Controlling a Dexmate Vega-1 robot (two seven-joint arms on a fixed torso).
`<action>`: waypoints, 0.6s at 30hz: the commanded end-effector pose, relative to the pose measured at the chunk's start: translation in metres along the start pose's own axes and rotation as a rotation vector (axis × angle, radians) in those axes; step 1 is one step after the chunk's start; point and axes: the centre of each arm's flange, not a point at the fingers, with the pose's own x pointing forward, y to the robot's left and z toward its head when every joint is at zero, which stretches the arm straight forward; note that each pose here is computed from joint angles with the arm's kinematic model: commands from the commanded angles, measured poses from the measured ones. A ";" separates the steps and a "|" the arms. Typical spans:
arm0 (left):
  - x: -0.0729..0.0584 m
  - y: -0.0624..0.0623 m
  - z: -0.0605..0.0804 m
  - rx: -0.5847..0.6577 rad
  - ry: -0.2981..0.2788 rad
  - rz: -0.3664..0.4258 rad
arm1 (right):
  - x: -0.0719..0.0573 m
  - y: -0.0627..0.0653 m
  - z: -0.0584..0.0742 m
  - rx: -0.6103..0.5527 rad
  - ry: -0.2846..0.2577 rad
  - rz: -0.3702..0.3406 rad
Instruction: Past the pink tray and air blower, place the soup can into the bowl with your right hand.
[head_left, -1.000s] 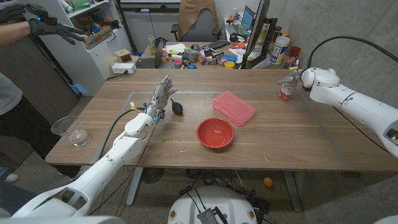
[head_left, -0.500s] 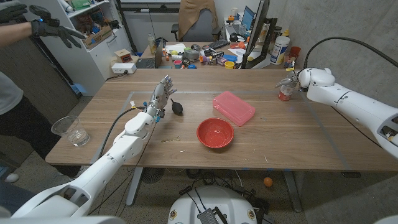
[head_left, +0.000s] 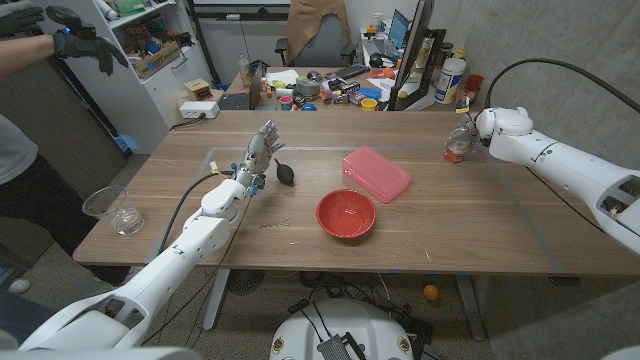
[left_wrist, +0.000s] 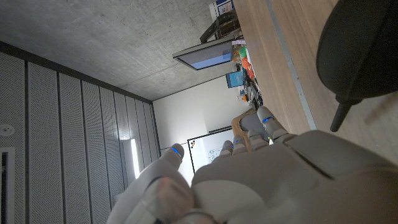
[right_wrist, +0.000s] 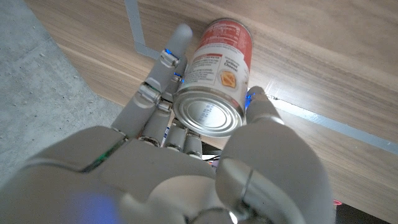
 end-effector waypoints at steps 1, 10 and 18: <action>0.001 0.002 -0.001 -0.004 0.000 0.003 | -0.006 -0.005 0.004 0.041 -0.032 -0.154; 0.000 0.004 -0.002 -0.008 -0.001 0.007 | -0.010 -0.009 0.007 0.037 -0.049 -0.186; 0.000 0.005 -0.003 -0.011 -0.001 0.010 | -0.012 -0.015 0.009 0.034 -0.056 -0.191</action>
